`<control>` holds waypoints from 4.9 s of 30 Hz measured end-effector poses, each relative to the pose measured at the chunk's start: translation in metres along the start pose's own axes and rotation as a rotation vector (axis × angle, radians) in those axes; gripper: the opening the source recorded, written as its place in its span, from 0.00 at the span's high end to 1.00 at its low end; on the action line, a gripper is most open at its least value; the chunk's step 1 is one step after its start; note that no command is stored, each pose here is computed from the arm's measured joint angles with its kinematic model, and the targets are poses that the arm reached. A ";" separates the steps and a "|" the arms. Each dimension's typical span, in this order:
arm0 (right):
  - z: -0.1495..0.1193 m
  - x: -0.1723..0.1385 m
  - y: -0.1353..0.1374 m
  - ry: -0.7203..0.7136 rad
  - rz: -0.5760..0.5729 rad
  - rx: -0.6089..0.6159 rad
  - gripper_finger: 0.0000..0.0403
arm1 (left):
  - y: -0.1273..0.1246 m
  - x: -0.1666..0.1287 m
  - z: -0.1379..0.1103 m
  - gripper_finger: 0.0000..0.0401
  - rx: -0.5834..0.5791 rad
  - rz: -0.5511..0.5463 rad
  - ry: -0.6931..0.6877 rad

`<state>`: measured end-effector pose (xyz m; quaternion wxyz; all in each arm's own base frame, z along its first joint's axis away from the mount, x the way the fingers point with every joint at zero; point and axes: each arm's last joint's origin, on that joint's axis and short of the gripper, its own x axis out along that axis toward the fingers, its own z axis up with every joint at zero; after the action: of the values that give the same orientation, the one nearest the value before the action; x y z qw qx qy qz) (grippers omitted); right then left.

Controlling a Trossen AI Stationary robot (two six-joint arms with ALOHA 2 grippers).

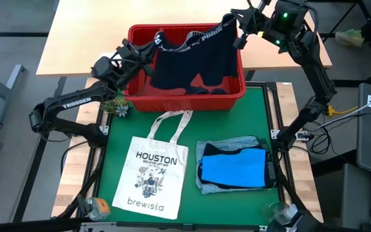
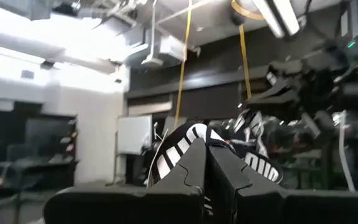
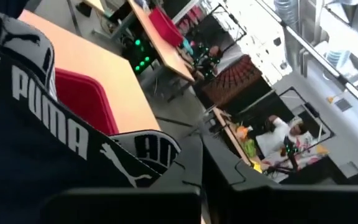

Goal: Fold Laundry from Bin
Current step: Fold the dark blue boxer

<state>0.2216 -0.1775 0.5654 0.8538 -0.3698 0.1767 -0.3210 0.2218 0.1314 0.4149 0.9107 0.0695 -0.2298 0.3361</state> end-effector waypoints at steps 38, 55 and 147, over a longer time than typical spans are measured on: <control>0.081 -0.041 0.103 -0.440 0.825 0.175 1.00 | 0.011 -0.095 0.104 1.00 -0.070 -0.070 -0.087; 0.151 -0.059 0.204 -0.607 1.096 0.200 1.00 | 0.026 -0.161 0.145 1.00 -0.206 -0.305 -0.185; 0.191 -0.020 0.366 -0.414 0.849 0.316 1.00 | -0.002 -0.178 -0.006 1.00 -0.704 -0.596 0.901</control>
<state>0.4623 0.1256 0.4209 0.9719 -0.1875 0.0875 0.1121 0.1067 0.0280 0.3265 0.9406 -0.3207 0.1076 -0.0303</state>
